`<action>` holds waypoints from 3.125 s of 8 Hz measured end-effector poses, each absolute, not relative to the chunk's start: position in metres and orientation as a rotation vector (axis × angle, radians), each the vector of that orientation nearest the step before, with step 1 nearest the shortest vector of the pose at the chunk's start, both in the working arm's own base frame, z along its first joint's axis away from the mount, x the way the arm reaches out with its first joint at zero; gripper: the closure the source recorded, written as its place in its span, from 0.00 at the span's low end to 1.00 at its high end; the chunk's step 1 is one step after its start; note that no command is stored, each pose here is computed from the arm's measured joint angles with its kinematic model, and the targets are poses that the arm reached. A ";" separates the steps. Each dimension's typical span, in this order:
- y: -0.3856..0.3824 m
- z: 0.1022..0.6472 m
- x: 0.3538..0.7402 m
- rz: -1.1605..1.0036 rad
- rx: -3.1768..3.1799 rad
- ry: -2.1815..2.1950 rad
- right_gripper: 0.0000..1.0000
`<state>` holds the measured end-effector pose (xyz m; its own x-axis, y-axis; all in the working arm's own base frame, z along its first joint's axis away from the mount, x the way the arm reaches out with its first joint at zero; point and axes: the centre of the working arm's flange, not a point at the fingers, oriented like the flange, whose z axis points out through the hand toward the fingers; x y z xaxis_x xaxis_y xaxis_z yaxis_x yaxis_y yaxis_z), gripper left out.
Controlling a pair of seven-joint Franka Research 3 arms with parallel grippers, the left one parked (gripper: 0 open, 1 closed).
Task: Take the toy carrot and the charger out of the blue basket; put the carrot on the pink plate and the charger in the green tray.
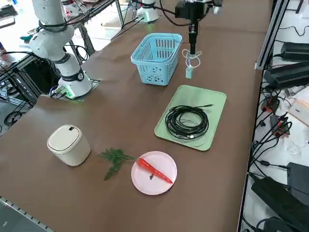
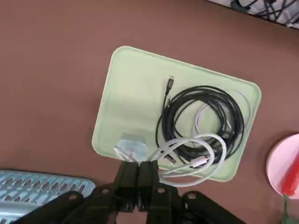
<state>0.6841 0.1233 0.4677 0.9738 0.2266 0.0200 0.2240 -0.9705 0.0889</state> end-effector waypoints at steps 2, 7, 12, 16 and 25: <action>0.132 0.436 0.697 0.047 3.041 0.368 0.98; 0.131 0.389 0.708 0.002 3.001 0.411 0.98; 0.123 0.354 0.711 -0.084 3.041 0.473 0.95; 0.124 0.346 0.711 -0.101 3.049 0.475 0.78; 0.107 0.459 0.707 0.105 3.062 0.318 0.00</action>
<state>0.7069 0.1075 0.4586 0.9764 0.2073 0.0610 0.2031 -0.9768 0.0684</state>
